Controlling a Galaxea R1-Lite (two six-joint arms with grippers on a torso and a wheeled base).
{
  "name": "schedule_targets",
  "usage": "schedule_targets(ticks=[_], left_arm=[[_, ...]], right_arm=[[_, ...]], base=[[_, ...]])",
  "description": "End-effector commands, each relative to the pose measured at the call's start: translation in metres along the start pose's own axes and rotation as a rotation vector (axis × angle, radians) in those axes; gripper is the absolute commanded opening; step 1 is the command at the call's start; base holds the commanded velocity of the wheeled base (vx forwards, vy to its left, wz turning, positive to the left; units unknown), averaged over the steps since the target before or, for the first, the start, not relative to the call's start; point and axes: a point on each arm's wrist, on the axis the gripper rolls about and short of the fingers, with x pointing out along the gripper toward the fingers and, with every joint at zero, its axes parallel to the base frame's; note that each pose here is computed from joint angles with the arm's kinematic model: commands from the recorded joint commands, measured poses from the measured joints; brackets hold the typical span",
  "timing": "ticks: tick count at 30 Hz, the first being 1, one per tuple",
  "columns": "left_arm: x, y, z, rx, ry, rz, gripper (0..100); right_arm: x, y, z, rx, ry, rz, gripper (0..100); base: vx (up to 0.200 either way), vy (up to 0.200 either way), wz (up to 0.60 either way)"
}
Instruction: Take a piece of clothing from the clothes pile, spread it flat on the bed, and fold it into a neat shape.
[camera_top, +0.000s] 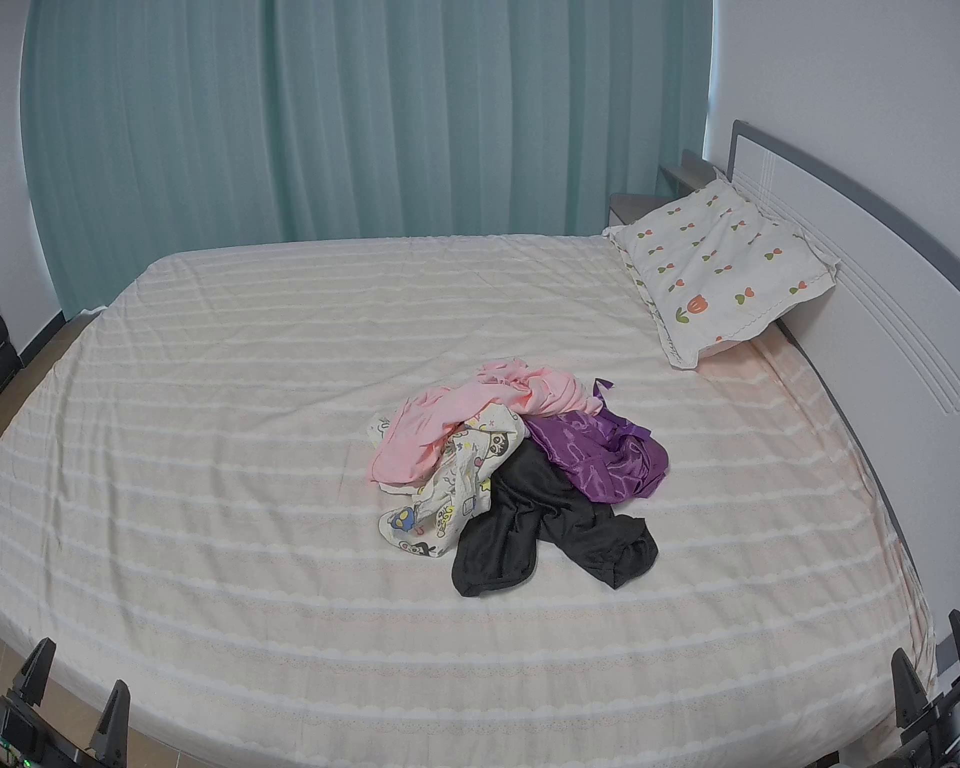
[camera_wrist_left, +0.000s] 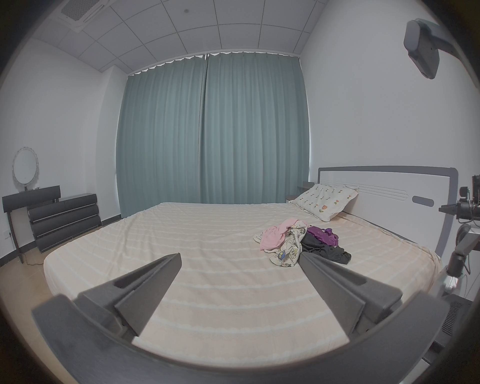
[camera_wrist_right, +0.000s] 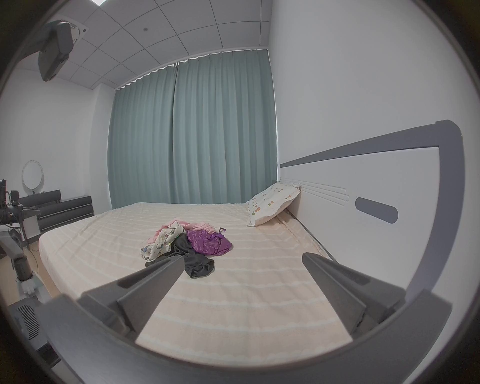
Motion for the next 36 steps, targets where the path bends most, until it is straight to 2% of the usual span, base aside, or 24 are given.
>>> schedule_targets(ticks=[1, 9, 11, 12, 13, 17, 18, 20, 22, 23, 27, 31, 32, 36], left_arm=[[0.0, 0.0, -0.004, 0.0, -0.004, 0.0, 100], [0.0, 0.0, -0.004, 0.0, -0.004, 0.0, 100], [0.0, 0.0, -0.004, 0.0, -0.004, 0.0, 100], [0.0, 0.0, -0.004, 0.0, -0.004, 0.0, 100], [0.0, 0.0, -0.004, 0.0, -0.004, 0.0, 100], [0.0, 0.0, -0.004, 0.0, -0.004, 0.0, 100], [0.0, 0.0, -0.004, 0.0, -0.004, 0.0, 100], [0.0, 0.0, -0.004, 0.0, -0.004, 0.0, 100], [0.0, 0.0, -0.004, 0.0, -0.004, 0.0, 100], [0.0, 0.0, -0.004, 0.0, -0.004, 0.0, 100], [0.0, 0.0, -0.004, 0.0, -0.004, 0.0, 100], [0.0, 0.0, -0.004, 0.0, -0.004, 0.0, 100], [0.0, 0.0, -0.004, 0.0, -0.004, 0.0, 100], [0.0, 0.0, -0.004, 0.0, -0.004, 0.0, 100]], right_arm=[[0.0, 0.0, -0.005, -0.003, 0.002, -0.007, 100], [-0.001, 0.0, -0.001, -0.002, -0.019, 0.005, 100], [-0.009, 0.0, 0.046, 0.031, -0.112, 0.047, 100], [-0.01, 0.0, 0.049, 0.031, -0.121, 0.051, 100], [-0.007, 0.0, 0.065, 0.031, -0.084, 0.094, 100], [0.014, 0.002, 0.07, 0.024, 0.065, 0.15, 100], [0.025, 0.003, 0.07, 0.039, 0.143, 0.159, 100], [0.042, 0.004, 0.072, 0.08, 0.238, 0.173, 100], [0.044, 0.004, 0.072, 0.082, 0.246, 0.174, 100], [0.071, 0.007, 0.077, 0.113, 0.358, 0.236, 100], [0.123, 0.012, 0.079, 0.179, 0.491, 0.26, 100], [0.171, 0.022, 0.067, 0.233, 0.579, 0.277, 100], [0.171, 0.022, 0.067, 0.233, 0.579, 0.277, 100], [0.223, 0.038, 0.046, 0.291, 0.637, 0.283, 100]], base=[[0.0, 0.0, 0.0], [0.0, 0.0, 0.0], [0.0, 0.0, 0.0], [0.0, 0.0, 0.0], [0.0, 0.0, 0.0], [0.0, 0.0, 0.0], [0.0, 0.0, 0.0], [0.0, 0.0, 0.0], [0.0, 0.0, 0.0], [0.0, 0.0, 0.0], [0.0, 0.0, 0.0], [0.0, 0.0, 0.0], [0.0, 0.0, 0.0], [0.0, 0.0, 0.0]])
